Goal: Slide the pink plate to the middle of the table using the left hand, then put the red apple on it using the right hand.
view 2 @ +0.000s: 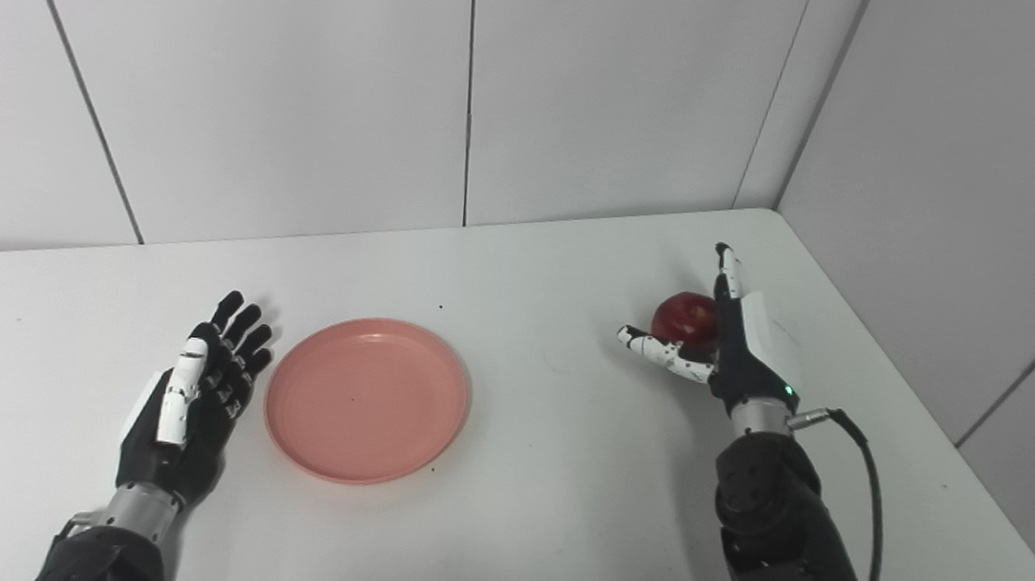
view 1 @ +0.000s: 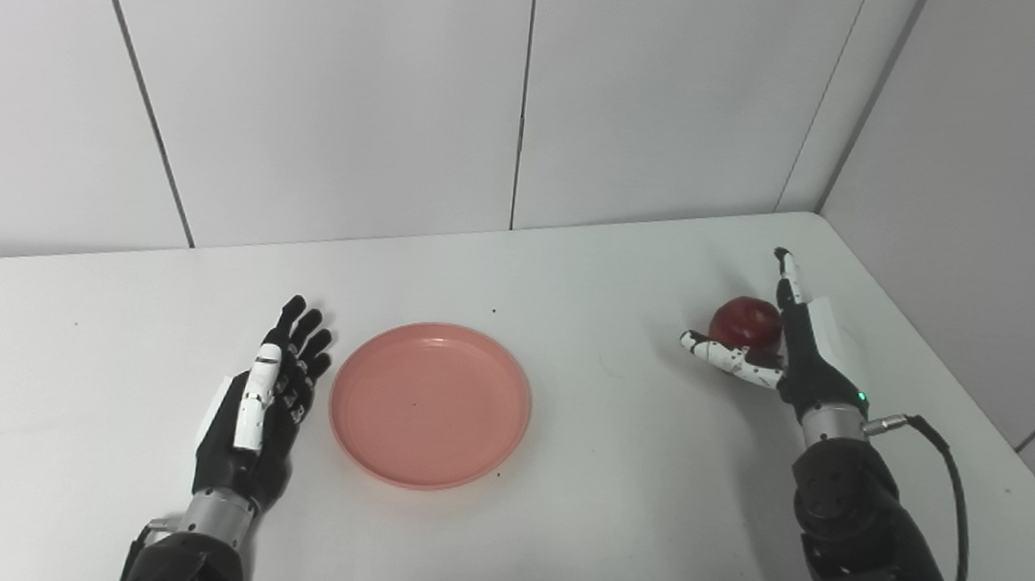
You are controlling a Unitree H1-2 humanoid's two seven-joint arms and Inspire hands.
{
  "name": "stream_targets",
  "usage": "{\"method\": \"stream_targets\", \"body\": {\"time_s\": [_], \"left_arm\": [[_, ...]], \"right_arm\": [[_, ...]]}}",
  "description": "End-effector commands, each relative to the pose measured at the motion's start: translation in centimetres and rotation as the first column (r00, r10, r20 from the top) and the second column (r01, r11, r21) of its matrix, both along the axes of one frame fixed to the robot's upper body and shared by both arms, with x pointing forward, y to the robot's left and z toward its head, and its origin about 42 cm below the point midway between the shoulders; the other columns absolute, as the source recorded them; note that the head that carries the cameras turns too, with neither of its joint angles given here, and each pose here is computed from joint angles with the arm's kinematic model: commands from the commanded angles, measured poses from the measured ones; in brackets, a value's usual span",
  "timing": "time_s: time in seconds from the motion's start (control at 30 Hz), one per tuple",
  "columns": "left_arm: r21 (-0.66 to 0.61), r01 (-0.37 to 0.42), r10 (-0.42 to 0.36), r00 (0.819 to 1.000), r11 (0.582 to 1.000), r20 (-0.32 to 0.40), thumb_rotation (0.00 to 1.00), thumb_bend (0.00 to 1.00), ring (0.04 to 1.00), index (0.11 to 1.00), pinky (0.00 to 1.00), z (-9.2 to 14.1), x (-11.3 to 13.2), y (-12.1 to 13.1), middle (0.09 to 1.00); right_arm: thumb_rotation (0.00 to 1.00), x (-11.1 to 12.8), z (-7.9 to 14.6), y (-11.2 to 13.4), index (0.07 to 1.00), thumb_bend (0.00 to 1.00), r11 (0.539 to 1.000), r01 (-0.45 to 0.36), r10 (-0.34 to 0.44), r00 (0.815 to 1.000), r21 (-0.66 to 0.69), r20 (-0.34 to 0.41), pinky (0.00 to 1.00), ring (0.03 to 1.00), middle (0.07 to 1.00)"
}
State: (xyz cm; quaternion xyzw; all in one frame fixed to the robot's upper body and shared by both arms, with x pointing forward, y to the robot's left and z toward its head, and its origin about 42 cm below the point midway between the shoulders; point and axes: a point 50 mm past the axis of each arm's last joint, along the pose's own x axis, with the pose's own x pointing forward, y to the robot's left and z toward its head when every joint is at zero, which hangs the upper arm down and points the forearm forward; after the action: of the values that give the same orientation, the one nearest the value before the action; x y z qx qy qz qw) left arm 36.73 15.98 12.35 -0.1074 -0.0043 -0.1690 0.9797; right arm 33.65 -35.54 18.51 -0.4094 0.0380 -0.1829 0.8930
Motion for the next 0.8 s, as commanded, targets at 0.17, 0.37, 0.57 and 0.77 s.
{"method": "stream_targets", "body": {"time_s": [0.17, 0.37, 0.57, 0.77], "left_arm": [[0.001, -0.002, 0.003, 0.996, 1.0, -0.09, 1.0, 0.38, 0.977, 0.976, 0.99, -1.4, -0.8, 0.4, 0.986], [-0.003, -0.003, 0.002, 0.996, 1.0, -0.092, 1.0, 0.39, 0.975, 0.977, 0.99, -1.4, -0.9, 0.4, 0.985], [0.005, -0.003, 0.003, 0.996, 1.0, -0.091, 1.0, 0.39, 0.976, 0.976, 0.99, -1.3, -0.8, 0.5, 0.986], [-0.003, -0.005, 0.004, 0.995, 1.0, -0.095, 1.0, 0.39, 0.975, 0.975, 0.99, -1.3, -0.9, 0.5, 0.985]], "right_arm": [[0.45, 1.5, 2.3, -1.1, 0.993, 1.0, 0.998, -0.014, 0.019, 0.996, -0.054, 0.087, 0.83, 0.927, 0.975], [0.42, 2.0, 2.3, -1.4, 0.987, 1.0, 0.999, -0.003, 0.007, 0.997, -0.051, 0.083, 0.83, 0.925, 0.97], [0.39, 2.4, 2.2, -1.8, 0.977, 1.0, 0.999, 0.002, 0.002, 0.996, -0.041, 0.089, 0.82, 0.913, 0.954], [0.35, 2.6, 2.1, -2.0, 0.958, 1.0, 1.0, 0.006, -0.003, 0.994, -0.03, 0.109, 0.8, 0.892, 0.927]]}}
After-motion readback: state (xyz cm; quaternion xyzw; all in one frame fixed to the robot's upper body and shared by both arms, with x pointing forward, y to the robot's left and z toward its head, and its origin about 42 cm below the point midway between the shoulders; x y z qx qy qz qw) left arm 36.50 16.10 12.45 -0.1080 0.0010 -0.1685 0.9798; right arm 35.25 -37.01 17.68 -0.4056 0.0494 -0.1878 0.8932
